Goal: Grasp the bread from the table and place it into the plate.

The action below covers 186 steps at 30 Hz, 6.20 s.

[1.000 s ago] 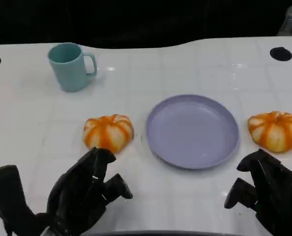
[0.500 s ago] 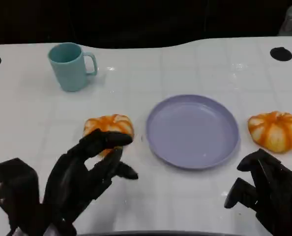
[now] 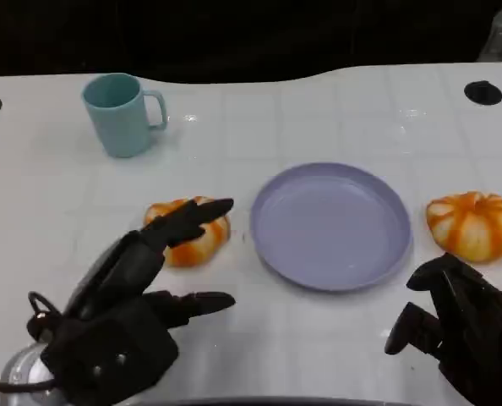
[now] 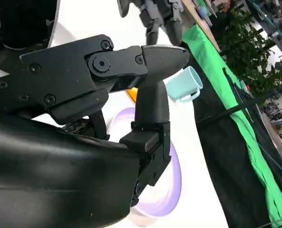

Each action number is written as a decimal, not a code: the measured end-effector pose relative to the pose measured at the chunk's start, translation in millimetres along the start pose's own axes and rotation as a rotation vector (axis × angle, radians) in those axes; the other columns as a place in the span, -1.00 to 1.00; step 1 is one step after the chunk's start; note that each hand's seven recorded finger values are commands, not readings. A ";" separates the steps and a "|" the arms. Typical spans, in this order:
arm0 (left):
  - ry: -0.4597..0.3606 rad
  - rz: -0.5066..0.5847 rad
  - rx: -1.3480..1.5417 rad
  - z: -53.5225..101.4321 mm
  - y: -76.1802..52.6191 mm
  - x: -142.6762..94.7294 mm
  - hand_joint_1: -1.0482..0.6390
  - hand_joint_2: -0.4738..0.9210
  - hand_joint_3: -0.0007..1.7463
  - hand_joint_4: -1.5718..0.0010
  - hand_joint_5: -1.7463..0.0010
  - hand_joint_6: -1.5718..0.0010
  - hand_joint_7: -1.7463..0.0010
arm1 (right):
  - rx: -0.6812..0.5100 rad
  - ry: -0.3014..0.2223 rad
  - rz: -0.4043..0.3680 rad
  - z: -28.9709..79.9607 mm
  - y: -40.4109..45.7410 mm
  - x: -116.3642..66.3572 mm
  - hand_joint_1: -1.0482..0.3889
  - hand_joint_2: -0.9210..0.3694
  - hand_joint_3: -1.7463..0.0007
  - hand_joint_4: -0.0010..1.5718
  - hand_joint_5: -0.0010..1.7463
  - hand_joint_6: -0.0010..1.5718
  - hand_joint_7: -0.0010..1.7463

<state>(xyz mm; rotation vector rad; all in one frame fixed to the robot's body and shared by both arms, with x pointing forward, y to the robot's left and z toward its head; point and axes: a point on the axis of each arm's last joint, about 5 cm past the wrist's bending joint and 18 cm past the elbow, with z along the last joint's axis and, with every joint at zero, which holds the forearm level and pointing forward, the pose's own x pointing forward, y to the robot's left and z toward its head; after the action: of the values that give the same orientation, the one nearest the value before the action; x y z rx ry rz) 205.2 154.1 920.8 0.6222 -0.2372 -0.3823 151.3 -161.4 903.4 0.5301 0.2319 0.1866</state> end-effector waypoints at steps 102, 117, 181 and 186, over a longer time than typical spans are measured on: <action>0.100 0.087 0.643 -0.7 -31.3 143.9 -0.06 0.96 -0.93 -0.11 -1.00 0.02 -0.29 | 0.014 0.018 -0.004 -1.3 -6.4 -8.4 -0.25 -1.00 0.71 -0.21 1.00 -0.41 0.87; -0.117 -0.033 0.517 48.9 -54.0 164.6 -0.04 0.73 -0.51 -0.21 -1.00 -0.10 -0.15 | 0.012 0.018 0.001 -1.3 -5.1 -7.0 -0.24 -1.00 0.70 -0.19 1.00 -0.39 0.88; 0.036 -0.482 0.189 60.6 -54.3 170.7 -0.72 1.00 -0.58 0.84 0.92 0.79 0.93 | 0.008 0.014 0.003 -4.6 -2.2 -6.8 -0.22 -1.00 0.70 -0.22 1.00 -0.38 0.84; 0.007 -0.431 -0.098 50.6 -46.2 165.7 -0.57 1.00 -0.61 0.44 0.36 0.36 0.82 | 0.007 0.016 0.002 -4.9 -2.4 -6.4 -0.23 -1.00 0.69 -0.21 1.00 -0.38 0.86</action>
<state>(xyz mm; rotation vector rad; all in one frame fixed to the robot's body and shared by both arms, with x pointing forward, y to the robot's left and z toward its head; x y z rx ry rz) 325.6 24.4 949.5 0.5760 -0.0740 -0.8017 144.1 -162.7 899.1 0.5364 0.2474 0.1924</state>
